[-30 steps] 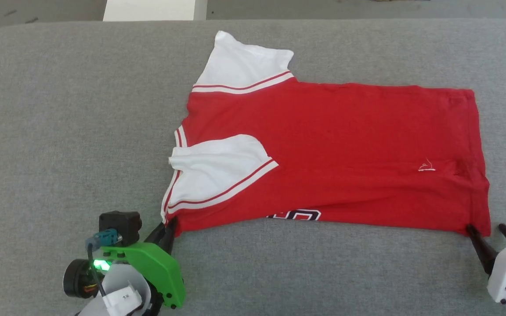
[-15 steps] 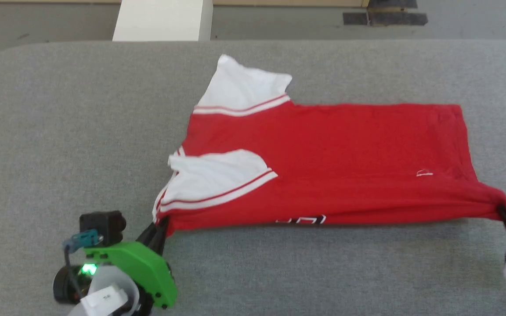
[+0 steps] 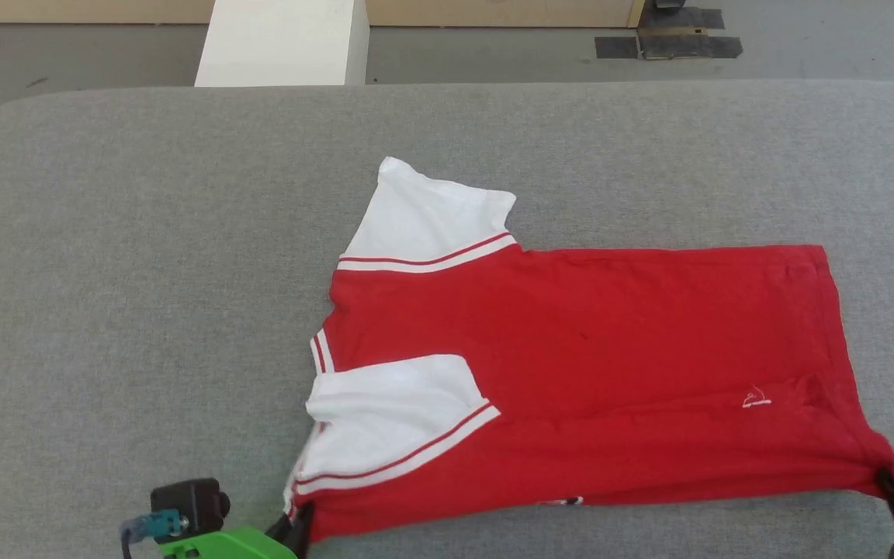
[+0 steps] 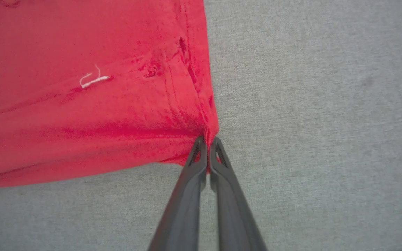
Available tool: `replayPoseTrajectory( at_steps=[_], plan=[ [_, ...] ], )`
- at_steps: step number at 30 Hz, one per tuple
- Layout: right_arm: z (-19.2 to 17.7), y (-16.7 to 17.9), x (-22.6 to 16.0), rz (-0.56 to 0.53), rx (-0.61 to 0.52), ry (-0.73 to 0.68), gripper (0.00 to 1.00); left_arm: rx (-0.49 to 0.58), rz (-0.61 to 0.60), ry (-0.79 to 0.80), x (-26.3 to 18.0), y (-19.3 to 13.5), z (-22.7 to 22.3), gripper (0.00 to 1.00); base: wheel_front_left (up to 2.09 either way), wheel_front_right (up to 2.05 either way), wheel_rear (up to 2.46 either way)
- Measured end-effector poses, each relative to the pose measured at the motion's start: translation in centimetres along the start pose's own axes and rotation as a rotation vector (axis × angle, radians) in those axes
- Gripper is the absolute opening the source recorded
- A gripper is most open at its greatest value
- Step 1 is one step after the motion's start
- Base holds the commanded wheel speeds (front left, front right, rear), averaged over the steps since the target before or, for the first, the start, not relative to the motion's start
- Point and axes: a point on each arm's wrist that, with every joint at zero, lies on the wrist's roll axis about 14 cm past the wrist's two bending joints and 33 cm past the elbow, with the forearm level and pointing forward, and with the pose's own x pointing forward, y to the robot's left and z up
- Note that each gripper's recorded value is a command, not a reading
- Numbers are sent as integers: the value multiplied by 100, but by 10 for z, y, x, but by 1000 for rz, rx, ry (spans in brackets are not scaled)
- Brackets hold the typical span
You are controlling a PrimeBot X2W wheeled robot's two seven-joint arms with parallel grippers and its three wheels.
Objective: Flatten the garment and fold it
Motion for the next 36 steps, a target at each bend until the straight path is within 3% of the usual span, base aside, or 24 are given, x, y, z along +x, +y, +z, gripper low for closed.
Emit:
replayPoseTrajectory(
  at_steps=[1,2,3,4,5,9,14,18,22,29,36],
  plan=[
    [-1,3,1,6,8,-9,80,-17,1,7,2,1,-4,44,0,0,0],
    [-1,5,2,8,8,-17,100,-23,2,16,4,2,-9,55,0,0,0],
    [-2,5,2,7,3,-22,100,-33,6,20,5,5,-12,78,0,0,0],
    [-2,6,2,8,1,-26,100,-35,8,20,6,6,-14,93,0,0,0],
    [-2,7,2,11,1,-34,100,-32,6,21,7,7,-16,100,0,0,0],
    [11,10,0,25,-13,-90,100,-33,9,-94,8,11,10,100,0,0,0],
    [49,12,-11,25,-47,-241,100,27,-61,-390,-5,-9,93,100,0,0,0],
    [74,20,-15,30,-81,-336,100,224,-121,-644,-22,-37,174,100,0,0,0],
    [89,32,-10,56,-98,-377,100,451,-177,-776,-17,-73,237,100,0,0,0],
    [104,44,11,79,-130,-401,100,636,-270,-713,44,-125,283,100,0,0,0],
    [104,48,37,87,-155,-376,100,743,-265,-355,143,-114,240,100,0,0,0]
  ],
)
